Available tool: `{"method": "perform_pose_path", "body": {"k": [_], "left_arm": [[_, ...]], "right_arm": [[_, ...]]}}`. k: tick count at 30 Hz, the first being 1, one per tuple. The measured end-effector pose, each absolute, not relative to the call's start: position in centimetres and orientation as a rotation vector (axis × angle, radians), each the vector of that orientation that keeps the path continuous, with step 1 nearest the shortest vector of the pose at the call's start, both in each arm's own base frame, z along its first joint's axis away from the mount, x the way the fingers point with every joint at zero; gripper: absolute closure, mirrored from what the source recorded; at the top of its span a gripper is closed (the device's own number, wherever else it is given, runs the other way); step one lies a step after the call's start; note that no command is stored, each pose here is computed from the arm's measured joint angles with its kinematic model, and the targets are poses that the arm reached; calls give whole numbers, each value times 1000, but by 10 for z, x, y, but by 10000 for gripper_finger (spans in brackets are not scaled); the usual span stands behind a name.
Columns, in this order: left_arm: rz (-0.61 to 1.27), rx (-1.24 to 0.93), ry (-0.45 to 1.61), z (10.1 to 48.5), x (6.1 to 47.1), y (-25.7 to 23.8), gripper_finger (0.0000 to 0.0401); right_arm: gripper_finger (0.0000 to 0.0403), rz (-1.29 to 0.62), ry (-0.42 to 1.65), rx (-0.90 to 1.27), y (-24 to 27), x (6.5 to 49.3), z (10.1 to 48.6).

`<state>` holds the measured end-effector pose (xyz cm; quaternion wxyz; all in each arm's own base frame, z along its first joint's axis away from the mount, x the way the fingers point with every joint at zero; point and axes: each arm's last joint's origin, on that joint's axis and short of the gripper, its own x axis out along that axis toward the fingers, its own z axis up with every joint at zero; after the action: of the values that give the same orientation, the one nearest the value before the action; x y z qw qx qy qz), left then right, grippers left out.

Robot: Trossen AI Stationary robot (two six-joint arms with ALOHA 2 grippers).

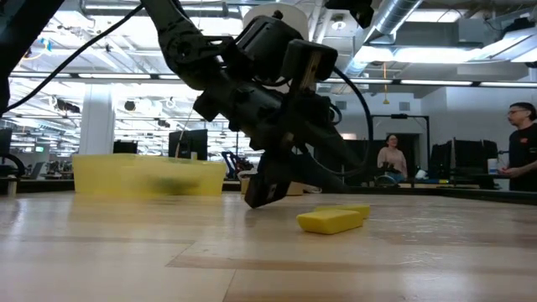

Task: Pick & Place School Supplies
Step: Put the eraser into the bottom left black bin

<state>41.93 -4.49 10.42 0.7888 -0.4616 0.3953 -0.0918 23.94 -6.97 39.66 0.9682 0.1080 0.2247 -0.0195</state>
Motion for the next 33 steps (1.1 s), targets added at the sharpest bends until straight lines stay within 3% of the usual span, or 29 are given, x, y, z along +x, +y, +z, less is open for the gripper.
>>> {"method": "perform_pose_path", "body": {"k": [33], "left_arm": [[-86,-888,979,81,411,-50,297]], "right_arm": [[285,-39,454,214,-70,239,397]]}}
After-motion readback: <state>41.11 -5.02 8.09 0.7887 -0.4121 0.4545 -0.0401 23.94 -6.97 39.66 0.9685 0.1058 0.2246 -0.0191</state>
